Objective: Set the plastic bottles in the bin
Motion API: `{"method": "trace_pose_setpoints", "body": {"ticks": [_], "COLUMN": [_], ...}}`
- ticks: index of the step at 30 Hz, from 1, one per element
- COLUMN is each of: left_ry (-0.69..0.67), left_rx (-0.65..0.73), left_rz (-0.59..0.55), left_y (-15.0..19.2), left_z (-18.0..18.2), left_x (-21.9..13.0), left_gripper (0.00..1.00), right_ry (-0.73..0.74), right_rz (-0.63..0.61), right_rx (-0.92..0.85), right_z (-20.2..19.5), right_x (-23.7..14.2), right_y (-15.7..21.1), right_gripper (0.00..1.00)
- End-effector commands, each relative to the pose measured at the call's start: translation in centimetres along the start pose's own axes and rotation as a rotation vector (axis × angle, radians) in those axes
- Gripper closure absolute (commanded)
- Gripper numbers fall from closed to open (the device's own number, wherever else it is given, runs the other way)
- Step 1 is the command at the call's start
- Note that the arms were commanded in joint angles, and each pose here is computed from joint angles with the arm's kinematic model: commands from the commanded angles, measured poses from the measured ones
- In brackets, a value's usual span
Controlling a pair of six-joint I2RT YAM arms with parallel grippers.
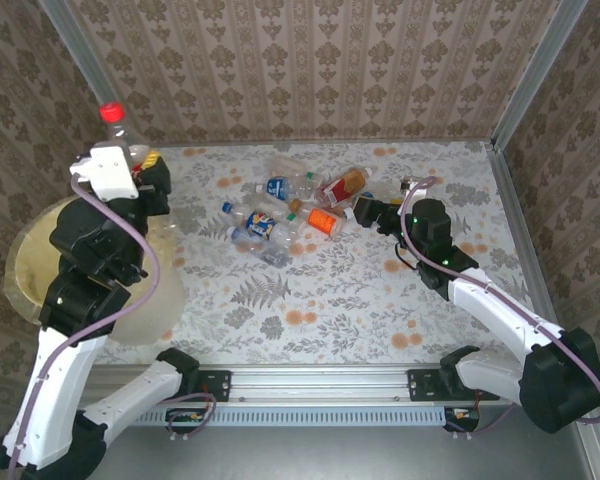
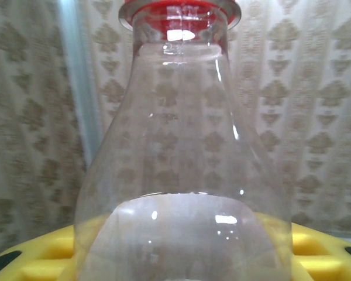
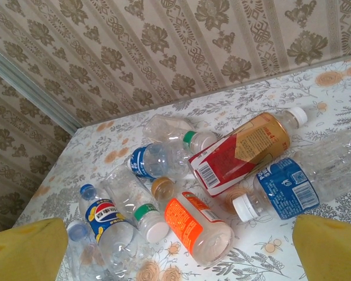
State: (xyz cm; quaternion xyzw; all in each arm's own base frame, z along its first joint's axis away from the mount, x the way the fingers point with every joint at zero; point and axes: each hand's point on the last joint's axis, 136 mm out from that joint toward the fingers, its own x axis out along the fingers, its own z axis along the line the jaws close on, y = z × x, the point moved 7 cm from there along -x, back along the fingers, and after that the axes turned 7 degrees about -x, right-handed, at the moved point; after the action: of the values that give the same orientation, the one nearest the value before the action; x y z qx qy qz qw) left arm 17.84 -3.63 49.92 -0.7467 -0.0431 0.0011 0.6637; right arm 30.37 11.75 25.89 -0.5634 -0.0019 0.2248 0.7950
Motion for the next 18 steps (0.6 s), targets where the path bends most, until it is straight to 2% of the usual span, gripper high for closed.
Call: {"method": "trace_pose_setpoints", "body": {"ticks": [1,7,14,18], "left_ry": [-0.198,-0.362,-0.480,-0.496], "left_rx": [0.094,0.123,-0.039,-0.050], "left_rz": [-0.064,-0.021,0.094,0.150], "left_y": [-1.8,-0.1,4.6,7.3], "left_z": [2.7,5.7,9.6,10.8], "left_x": [-0.2,0.6,0.7,0.3], "left_gripper": [0.50,0.49,0.49,0.50], "right_ry": [-0.039,-0.036,-0.034,-0.032], "right_rz": [-0.026,-0.022,-0.014,-0.011], "right_rx": [0.007,0.007,-0.020,-0.033], "right_z": [0.6,0.4,0.5,0.4], "right_x": [0.0,0.0,-0.1,0.0], "right_y": [-0.9,-0.7,-0.6,-0.6], "right_gripper": [0.00,0.00,0.00,0.00]}}
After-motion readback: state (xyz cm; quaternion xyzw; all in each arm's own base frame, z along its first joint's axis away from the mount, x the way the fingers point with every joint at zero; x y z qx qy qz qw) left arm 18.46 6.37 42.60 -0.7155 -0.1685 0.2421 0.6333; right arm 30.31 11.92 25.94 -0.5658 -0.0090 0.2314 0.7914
